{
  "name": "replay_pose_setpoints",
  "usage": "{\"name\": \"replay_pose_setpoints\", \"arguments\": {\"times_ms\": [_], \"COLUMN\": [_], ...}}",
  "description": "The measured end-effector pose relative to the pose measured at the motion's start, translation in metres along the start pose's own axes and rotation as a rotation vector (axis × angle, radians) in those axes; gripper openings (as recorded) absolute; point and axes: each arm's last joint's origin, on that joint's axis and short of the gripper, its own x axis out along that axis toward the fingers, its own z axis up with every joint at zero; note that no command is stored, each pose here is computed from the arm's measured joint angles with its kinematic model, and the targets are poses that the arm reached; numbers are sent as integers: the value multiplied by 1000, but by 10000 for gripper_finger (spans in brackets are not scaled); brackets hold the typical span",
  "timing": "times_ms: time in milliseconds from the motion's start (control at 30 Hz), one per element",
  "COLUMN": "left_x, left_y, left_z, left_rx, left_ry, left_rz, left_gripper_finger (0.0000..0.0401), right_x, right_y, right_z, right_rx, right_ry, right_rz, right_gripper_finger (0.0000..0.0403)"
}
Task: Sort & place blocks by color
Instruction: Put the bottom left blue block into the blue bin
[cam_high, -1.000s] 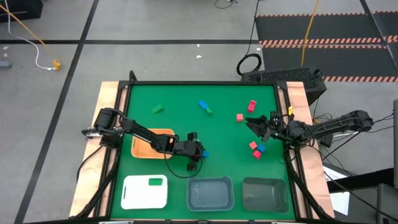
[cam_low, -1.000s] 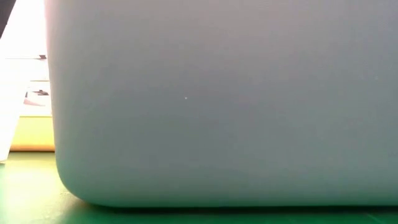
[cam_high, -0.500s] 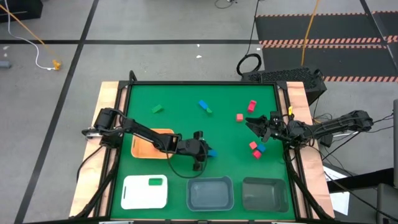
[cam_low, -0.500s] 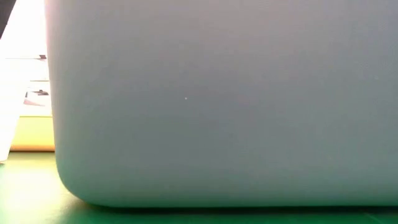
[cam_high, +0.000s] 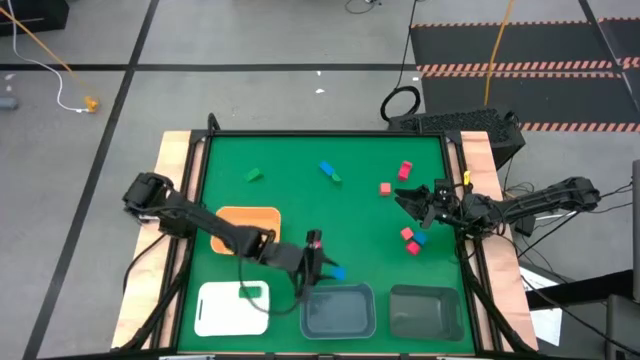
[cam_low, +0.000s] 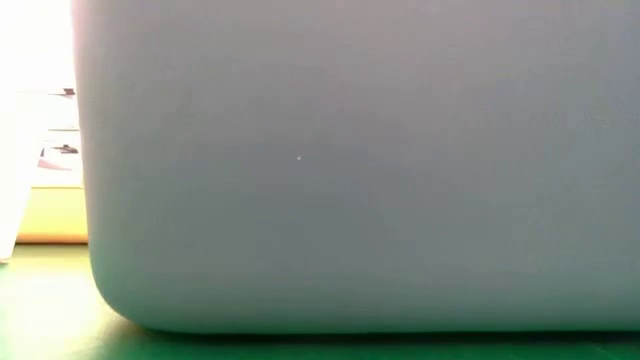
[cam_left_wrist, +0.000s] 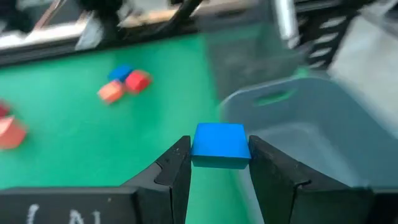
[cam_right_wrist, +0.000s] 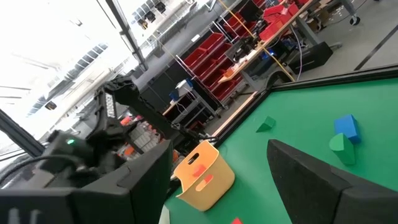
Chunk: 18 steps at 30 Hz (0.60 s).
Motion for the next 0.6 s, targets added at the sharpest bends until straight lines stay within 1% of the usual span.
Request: {"name": "replay_pose_setpoints", "arguments": {"times_ms": [100, 233, 467, 600], "left_x": [-4, -8, -12, -7], "left_y": [-19, -38, -54, -64], "left_z": [-2, -2, -3, -9], "left_rx": [26, 44, 18, -13], "left_ry": [10, 1, -3, 2], "left_rz": [-37, -77, -116, -134], "left_gripper_finger": [138, 138, 138, 138], "right_x": [0, 0, 0, 0], "right_y": [0, 0, 0, 0], "right_z": [0, 0, 0, 0], "right_rx": [0, 0, -1, 0], "right_ry": [1, 1, 1, 1], "right_rz": [-1, -1, -1, -1], "right_gripper_finger": [254, 254, 254, 254]}}
